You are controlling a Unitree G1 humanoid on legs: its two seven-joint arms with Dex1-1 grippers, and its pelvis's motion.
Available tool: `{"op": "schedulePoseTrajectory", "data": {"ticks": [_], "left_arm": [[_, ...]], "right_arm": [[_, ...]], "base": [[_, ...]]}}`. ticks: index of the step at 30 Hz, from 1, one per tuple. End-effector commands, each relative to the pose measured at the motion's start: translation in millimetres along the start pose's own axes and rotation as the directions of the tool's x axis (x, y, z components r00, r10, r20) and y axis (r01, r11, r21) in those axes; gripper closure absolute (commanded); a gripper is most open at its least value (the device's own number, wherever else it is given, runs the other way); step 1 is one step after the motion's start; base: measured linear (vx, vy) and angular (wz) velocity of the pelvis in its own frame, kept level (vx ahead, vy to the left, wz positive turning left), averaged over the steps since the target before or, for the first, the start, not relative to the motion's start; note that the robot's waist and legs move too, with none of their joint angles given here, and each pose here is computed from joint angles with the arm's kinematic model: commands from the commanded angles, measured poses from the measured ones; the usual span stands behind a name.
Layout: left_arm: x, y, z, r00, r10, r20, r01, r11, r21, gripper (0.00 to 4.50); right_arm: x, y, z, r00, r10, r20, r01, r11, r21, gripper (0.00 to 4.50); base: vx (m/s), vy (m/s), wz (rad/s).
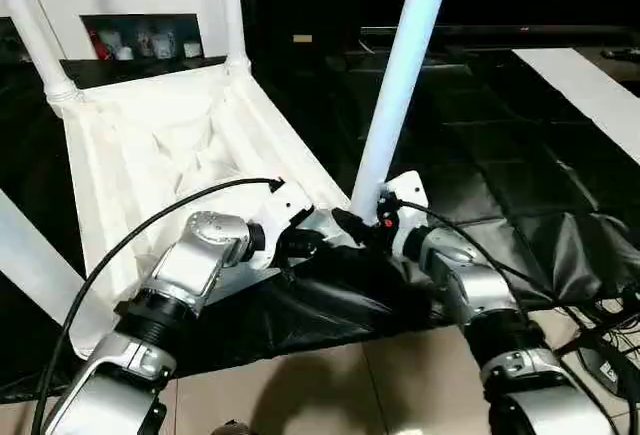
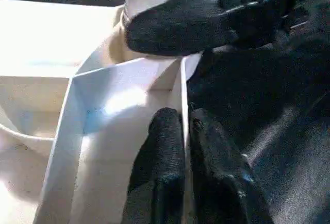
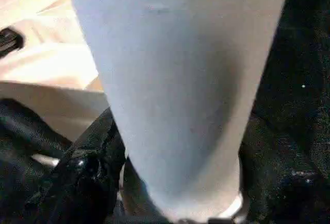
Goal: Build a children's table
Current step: Rotate leg to tighten
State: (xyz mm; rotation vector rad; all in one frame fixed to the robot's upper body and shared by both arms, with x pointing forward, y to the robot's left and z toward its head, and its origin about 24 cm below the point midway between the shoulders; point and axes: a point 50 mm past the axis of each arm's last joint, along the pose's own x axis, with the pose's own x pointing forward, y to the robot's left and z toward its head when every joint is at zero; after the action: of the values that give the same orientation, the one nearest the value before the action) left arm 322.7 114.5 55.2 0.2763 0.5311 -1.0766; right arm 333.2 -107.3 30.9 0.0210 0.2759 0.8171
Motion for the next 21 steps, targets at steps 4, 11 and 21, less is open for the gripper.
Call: {"op": "schedulePoseTrajectory", "data": {"ticks": [4, 11, 21], "left_arm": [[-2.1, 0.2, -5.7, 0.999, -0.050, -0.020, 0.050, 0.999, 0.000, 4.43], [-8.3, -10.8, -6.5, 0.975, -0.219, 0.028, 0.215, 0.971, 0.100, 4.50], [-22.7, -19.0, -23.9, 0.921, -0.376, -0.103, 0.389, 0.899, 0.201, 4.50]], "right_arm": [[-5.4, 2.5, 6.9, 0.981, 0.188, -0.040, -0.191, 0.979, -0.075, 1.27], [-20.9, -1.4, 17.5, 0.911, 0.405, -0.076, -0.411, 0.908, -0.084, 0.92], [-24.7, 4.5, 17.9, 0.782, 0.569, -0.253, -0.615, 0.771, -0.168, 0.76]], "base": [[0.000, 0.000, 0.00], [0.000, 0.000, 0.00], [0.000, 0.000, 0.00]]}}
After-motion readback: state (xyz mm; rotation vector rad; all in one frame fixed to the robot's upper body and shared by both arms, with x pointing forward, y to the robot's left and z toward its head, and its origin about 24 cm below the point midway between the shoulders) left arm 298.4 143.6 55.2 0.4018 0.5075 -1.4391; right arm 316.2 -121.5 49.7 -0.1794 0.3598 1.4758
